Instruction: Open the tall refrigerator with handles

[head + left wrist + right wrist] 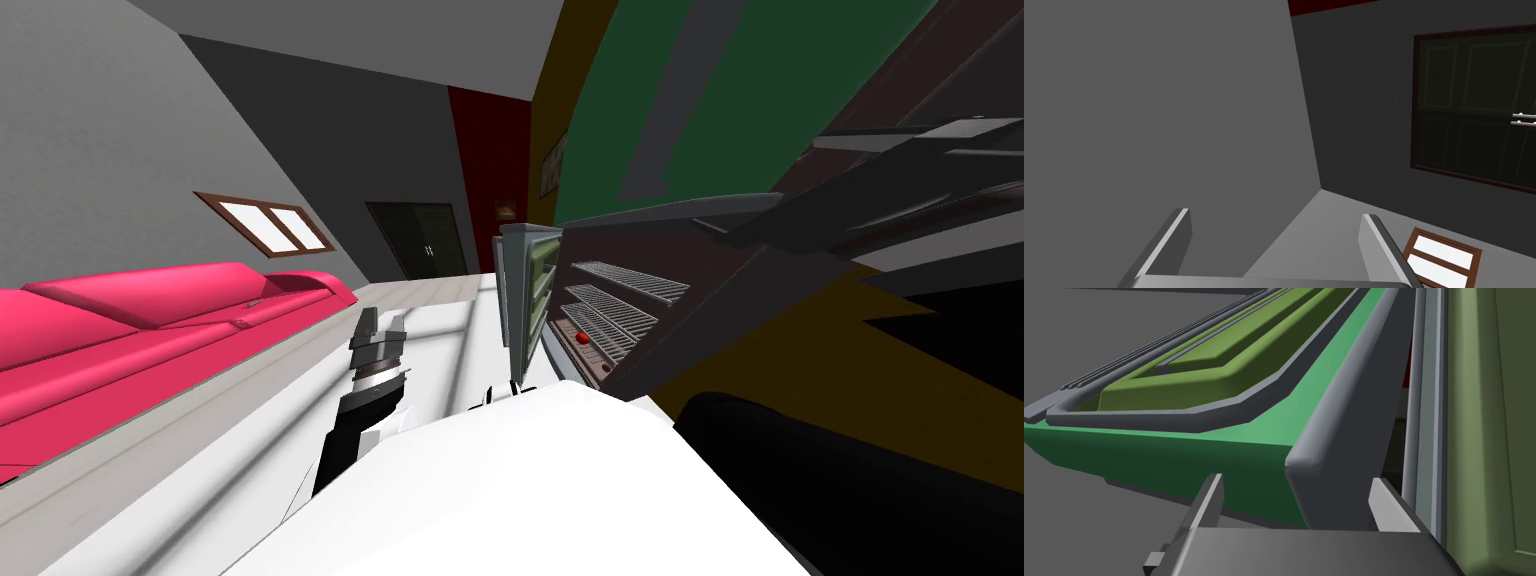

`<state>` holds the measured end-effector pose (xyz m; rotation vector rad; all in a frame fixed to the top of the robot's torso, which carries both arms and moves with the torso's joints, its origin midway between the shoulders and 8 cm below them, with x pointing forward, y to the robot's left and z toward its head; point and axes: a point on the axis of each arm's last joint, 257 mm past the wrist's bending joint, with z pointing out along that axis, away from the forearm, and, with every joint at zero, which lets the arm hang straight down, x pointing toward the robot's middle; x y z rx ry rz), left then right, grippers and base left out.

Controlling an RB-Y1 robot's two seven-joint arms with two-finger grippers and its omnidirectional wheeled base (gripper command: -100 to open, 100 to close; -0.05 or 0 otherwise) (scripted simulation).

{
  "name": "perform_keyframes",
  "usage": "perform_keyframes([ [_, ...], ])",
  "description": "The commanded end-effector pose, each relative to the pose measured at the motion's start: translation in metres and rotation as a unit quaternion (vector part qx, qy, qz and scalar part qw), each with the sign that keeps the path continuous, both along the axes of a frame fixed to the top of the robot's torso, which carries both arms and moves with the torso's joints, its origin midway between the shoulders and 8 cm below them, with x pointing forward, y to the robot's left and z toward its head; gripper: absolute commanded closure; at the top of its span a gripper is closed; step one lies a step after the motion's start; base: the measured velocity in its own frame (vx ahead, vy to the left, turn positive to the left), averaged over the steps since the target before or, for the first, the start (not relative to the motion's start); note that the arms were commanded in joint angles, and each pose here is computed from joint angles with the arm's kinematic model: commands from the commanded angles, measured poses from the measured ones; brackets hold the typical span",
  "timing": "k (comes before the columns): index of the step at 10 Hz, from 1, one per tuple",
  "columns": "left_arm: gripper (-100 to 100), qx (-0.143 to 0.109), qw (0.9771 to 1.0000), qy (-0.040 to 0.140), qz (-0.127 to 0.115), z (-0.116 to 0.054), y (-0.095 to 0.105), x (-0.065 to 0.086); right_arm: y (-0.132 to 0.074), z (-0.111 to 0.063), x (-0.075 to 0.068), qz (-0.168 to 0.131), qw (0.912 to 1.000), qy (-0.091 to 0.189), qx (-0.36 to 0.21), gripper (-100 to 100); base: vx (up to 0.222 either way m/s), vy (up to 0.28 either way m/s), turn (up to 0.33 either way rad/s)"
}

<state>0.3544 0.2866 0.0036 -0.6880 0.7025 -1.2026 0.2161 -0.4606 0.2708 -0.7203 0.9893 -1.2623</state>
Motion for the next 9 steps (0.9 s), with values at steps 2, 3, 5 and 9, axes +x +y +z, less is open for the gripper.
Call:
perform_keyframes([
  [2,0,0.0,1.0,0.0,0.0,0.0,0.0,0.0,-0.022,0.004,-0.014,-0.037,0.9993,-0.008,-0.002,100,0.105,0.3,-0.065],
  [3,0,0.0,1.0,0.0,0.0,0.0,0.0,0.0,-0.03,0.004,-0.019,-0.051,0.9987,-0.008,-0.002,100,0.179,0.325,-0.096],
  [5,0,0.0,1.0,0.0,0.0,0.0,0.0,0.0,-0.038,0.004,-0.024,-0.065,0.9978,-0.008,-0.003,100,0.156,0.291,-0.054],
  [9,0,0.0,1.0,0.0,0.0,0.0,0.0,0.0,-0.052,0.0,-0.035,-0.09,0.9959,-0.004,-0.001,100,0.164,0.206,-0.086],
])
